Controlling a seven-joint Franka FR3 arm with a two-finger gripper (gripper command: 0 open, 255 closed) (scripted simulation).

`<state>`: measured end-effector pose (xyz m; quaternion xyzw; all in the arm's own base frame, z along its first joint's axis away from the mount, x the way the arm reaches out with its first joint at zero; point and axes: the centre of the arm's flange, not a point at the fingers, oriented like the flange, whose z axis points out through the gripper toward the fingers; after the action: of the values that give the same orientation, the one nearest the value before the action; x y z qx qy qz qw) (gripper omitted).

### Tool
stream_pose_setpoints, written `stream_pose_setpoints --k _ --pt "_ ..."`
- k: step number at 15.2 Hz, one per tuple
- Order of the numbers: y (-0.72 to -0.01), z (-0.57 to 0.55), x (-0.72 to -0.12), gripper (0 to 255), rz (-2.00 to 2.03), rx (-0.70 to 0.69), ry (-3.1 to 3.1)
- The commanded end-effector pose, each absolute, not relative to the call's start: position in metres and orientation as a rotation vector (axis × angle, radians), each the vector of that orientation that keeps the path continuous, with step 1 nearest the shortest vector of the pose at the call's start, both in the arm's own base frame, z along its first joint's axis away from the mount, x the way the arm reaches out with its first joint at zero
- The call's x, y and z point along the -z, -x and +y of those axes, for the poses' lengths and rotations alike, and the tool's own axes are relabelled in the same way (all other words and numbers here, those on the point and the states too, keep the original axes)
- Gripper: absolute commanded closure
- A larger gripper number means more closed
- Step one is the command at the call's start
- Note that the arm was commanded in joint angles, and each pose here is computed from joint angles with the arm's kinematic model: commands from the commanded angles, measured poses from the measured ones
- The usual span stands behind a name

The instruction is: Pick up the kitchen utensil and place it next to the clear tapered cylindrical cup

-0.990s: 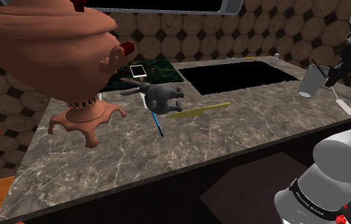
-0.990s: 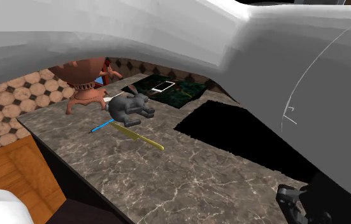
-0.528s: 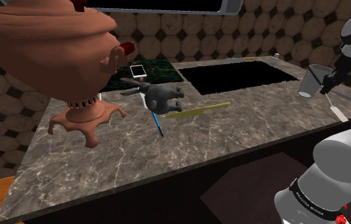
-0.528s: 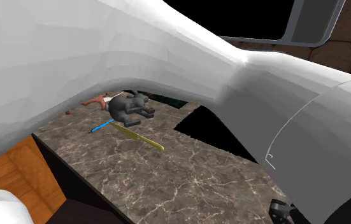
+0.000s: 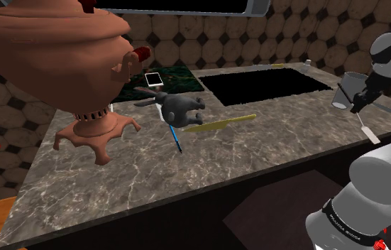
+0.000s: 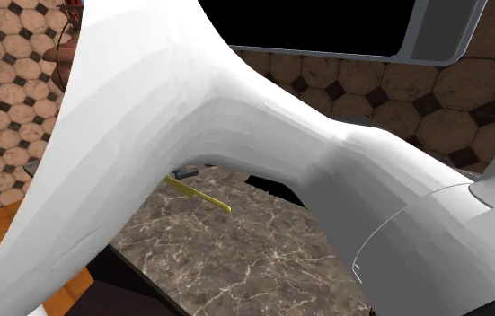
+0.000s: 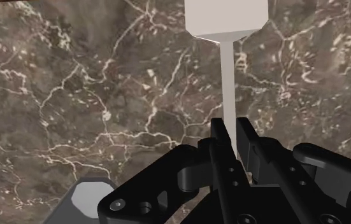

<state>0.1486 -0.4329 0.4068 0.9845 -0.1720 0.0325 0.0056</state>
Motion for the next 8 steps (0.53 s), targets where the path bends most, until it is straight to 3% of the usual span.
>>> stream_pose_setpoints --k 1,8 --pt "-0.148 -0.434 -0.395 255 -0.539 -0.102 -3.081" --pt "-0.148 -0.434 -0.359 255 -0.539 -0.102 -3.081"
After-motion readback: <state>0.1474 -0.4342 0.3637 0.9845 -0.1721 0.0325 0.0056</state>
